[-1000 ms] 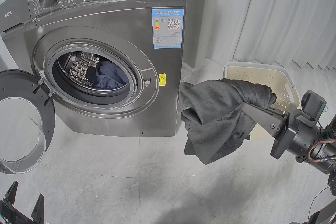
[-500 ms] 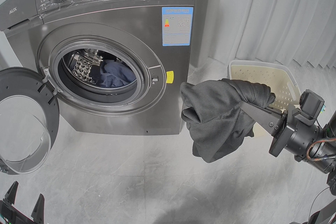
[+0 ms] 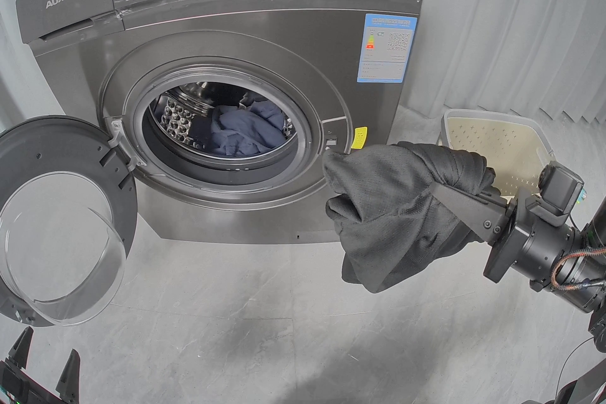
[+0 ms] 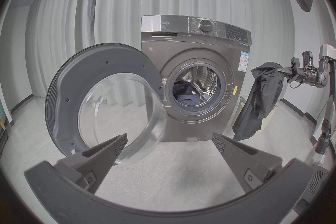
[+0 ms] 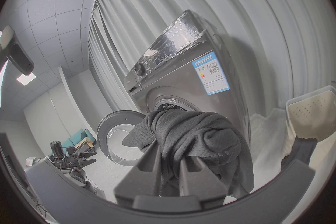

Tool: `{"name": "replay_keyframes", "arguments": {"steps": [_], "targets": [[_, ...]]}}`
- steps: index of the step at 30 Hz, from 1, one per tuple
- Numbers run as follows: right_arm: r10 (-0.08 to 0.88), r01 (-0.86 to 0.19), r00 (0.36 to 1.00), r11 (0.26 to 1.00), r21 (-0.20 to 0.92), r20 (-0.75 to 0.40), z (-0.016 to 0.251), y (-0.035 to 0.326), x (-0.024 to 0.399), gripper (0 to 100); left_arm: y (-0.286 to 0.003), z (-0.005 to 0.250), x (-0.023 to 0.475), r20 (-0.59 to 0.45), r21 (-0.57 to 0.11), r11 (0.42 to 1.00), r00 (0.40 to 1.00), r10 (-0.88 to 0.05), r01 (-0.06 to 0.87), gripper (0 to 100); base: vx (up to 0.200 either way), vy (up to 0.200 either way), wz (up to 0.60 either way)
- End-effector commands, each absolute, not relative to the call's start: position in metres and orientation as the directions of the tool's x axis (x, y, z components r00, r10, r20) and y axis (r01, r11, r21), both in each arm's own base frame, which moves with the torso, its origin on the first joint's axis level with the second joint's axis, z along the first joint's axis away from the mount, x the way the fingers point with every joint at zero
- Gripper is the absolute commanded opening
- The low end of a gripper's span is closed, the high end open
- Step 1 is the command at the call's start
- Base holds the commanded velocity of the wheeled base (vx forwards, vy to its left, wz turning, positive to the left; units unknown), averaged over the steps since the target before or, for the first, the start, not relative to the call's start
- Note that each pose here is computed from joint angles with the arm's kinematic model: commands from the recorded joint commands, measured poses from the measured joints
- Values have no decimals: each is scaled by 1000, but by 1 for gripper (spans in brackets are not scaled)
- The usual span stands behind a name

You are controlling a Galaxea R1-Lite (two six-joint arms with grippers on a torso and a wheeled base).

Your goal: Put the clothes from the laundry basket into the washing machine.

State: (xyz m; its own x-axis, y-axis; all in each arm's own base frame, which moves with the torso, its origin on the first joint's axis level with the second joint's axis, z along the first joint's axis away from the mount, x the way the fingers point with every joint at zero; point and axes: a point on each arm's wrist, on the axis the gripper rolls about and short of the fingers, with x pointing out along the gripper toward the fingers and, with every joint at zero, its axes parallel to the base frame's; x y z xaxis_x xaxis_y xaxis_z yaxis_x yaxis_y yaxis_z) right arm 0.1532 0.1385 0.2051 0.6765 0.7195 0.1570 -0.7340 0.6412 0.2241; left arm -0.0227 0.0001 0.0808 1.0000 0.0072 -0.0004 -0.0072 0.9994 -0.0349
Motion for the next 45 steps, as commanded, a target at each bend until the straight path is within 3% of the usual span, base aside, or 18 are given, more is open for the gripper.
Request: {"name": "replay_keyframes", "arguments": {"steps": [1, 14, 26, 45], "targets": [[720, -734, 676, 641, 223, 155, 205, 139, 153, 0, 0, 76, -22, -5, -35, 999, 1000, 8, -8, 100, 0, 0, 0], [720, -732, 678, 643, 226, 148, 203, 139, 155, 0, 0, 76, -22, -5, -35, 999, 1000, 8, -8, 100, 0, 0, 0], [713, -720, 689, 649, 246, 131, 201, 140, 158, 0, 0, 76, -22, -5, -25, 1000, 1000, 6, -6, 100, 0, 200, 0], [690, -684, 719, 680, 265, 83, 190, 168, 165, 0, 0, 76, -22, -6, -9, 1000, 1000, 6, -6, 100, 0, 0, 0]]}}
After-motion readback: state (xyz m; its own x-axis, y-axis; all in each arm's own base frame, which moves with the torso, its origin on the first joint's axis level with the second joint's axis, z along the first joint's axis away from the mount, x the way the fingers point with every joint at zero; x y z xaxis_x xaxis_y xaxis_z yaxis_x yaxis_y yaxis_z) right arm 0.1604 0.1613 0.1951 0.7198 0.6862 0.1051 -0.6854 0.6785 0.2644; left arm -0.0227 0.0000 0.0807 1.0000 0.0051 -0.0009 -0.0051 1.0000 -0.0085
